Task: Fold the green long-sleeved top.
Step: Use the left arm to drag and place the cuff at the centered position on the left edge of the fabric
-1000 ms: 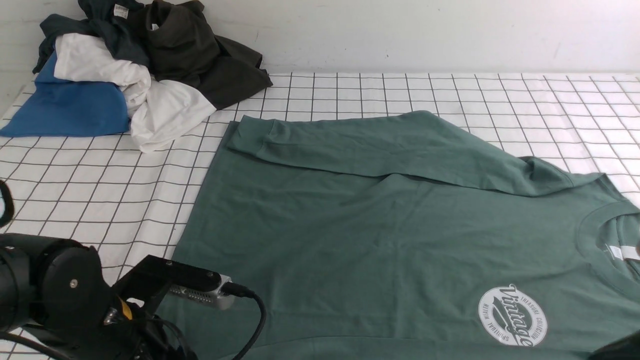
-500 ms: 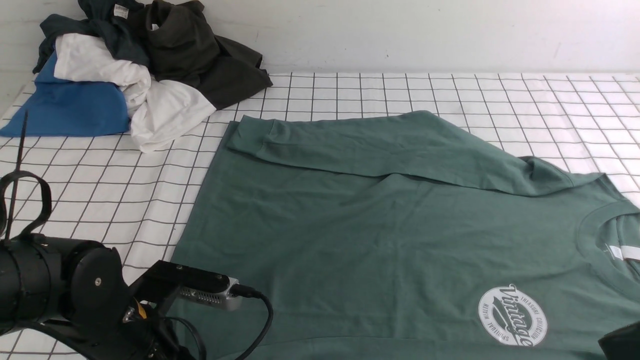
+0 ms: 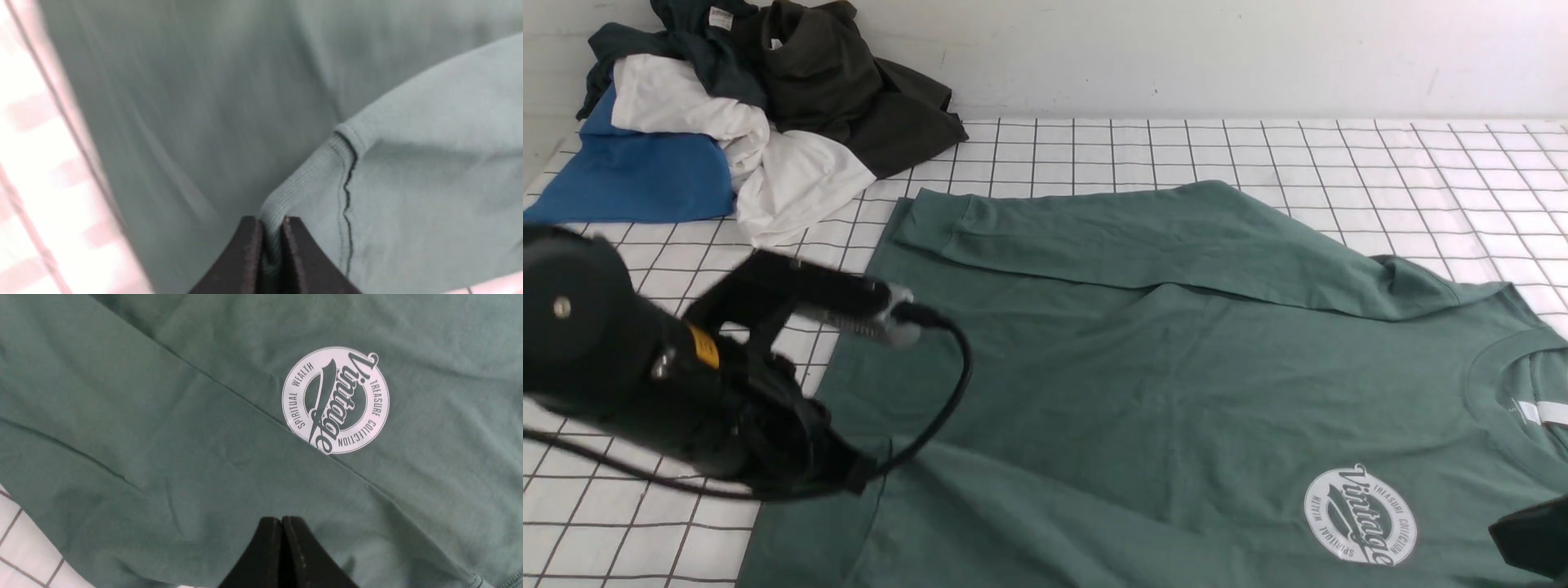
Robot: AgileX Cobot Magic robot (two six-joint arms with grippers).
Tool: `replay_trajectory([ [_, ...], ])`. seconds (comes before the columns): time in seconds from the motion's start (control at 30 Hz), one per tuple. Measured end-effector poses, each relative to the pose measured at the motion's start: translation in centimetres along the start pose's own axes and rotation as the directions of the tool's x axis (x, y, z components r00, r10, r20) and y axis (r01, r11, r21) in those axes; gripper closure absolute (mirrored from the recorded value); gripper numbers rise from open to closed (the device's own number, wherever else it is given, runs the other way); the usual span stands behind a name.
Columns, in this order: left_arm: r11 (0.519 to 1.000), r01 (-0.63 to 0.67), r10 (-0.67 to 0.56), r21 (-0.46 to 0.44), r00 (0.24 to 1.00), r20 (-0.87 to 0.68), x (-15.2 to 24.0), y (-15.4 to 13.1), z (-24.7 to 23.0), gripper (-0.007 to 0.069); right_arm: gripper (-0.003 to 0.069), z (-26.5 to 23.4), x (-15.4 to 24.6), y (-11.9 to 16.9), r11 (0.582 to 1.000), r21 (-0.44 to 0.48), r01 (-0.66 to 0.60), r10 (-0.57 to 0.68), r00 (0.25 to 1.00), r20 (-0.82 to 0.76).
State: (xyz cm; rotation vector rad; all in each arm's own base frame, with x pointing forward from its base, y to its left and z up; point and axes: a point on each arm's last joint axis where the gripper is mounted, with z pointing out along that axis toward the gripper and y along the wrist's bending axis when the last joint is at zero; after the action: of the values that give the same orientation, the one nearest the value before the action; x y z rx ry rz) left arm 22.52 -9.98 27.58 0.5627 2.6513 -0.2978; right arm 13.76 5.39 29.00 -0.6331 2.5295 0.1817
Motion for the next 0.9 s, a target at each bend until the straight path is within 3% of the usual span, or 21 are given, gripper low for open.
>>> replay_trajectory([
  [0.2,0.994,-0.081,0.085,-0.077,0.995,0.055,-6.6,0.5,-2.4,0.0602,0.0673,0.8,-0.3,-0.2,1.000,0.002,0.001,-0.001,1.000,-0.026],
  [0.37,0.993,-0.066,0.067,-0.096,0.998,0.009,-10.7,1.9,-1.1,0.0602,0.0673,0.8,-0.4,-0.2,1.000,0.005,0.002,-0.002,1.000,-0.024],
  [0.63,0.993,0.018,-0.032,-0.114,0.992,-0.123,-12.1,6.1,4.8,0.0597,0.0673,0.8,-0.4,-0.3,1.000,0.013,0.008,-0.007,1.000,-0.026],
  [0.8,0.992,0.022,-0.045,-0.127,0.983,-0.179,-12.0,7.2,8.5,0.0520,0.0673,0.8,-0.5,-0.3,1.000,0.017,0.009,-0.009,1.000,-0.016],
  [0.87,0.988,0.048,-0.072,-0.147,0.984,-0.163,-12.6,7.7,9.7,0.0424,0.0673,0.7,-1.1,-0.4,1.000,0.019,0.009,-0.009,1.000,-0.012],
  [0.9,0.988,0.056,-0.080,-0.147,0.983,-0.163,-12.6,7.7,9.9,0.0415,0.0673,0.6,-1.2,-0.4,1.000,0.020,0.011,-0.011,1.000,-0.009],
])
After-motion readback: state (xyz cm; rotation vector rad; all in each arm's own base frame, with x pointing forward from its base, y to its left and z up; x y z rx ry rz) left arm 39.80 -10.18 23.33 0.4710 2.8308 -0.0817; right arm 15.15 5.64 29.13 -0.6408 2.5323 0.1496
